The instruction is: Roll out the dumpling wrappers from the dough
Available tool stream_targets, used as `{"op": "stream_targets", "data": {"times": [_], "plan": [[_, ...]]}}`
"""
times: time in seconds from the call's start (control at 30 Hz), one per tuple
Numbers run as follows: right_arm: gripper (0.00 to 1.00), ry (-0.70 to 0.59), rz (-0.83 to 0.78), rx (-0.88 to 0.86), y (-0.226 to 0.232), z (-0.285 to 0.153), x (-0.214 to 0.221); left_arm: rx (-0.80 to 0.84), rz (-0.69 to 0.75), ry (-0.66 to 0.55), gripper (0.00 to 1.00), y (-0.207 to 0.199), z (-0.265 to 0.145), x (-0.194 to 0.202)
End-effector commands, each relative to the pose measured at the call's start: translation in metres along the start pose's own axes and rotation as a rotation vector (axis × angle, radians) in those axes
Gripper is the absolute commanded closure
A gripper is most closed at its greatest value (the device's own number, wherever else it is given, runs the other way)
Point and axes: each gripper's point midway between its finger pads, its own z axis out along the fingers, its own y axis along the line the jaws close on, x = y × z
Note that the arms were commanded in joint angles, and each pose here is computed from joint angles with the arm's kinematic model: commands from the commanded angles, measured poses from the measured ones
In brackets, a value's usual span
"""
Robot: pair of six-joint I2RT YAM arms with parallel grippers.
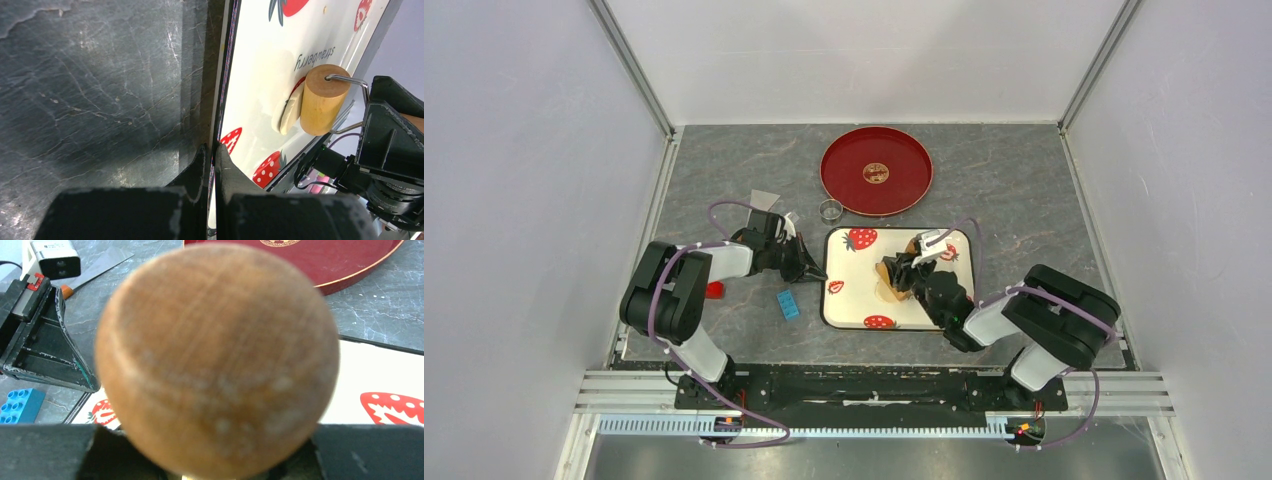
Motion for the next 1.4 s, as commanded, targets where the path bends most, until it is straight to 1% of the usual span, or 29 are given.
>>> {"op": "stream_targets", "data": {"times": [0.0,0.3,0.43,0.6,0.7,0.73,0.9,1.07,1.37], "plan": [[1.00,0.333,-0.189,0.182,-0.064,-0.047,0.097,-0.265,-0.073,0.019,0.98,0.065,0.009,0.022],[1.00,0.386,-0.254,0.359,-0.098,-0.055,0.102,-0.258,-0.084,0.010,0.98,0.065,0.006,0.021],[1.00,0.401,-0.261,0.411,-0.110,-0.060,0.104,-0.253,-0.089,-0.023,0.98,0.064,0.000,0.017],[1.00,0.420,-0.264,0.442,-0.118,-0.066,0.108,-0.259,-0.080,-0.075,0.98,0.058,-0.011,0.008],[1.00,0.425,-0.256,0.449,-0.121,-0.071,0.110,-0.313,-0.075,-0.099,0.98,0.063,-0.021,0.002],[1.00,0.428,-0.253,0.454,-0.122,-0.072,0.111,-0.307,-0.081,-0.104,0.98,0.063,-0.024,-0.001],[1.00,0.446,-0.250,0.473,-0.128,-0.078,0.116,-0.307,-0.142,-0.111,0.98,0.065,-0.033,-0.009],[1.00,0.478,-0.244,0.485,-0.130,-0.079,0.124,-0.348,-0.136,-0.124,0.98,0.069,-0.043,-0.013],[1.00,0.528,-0.273,0.492,-0.132,-0.081,0.136,-0.330,-0.143,-0.127,0.98,0.068,-0.044,-0.010]]}}
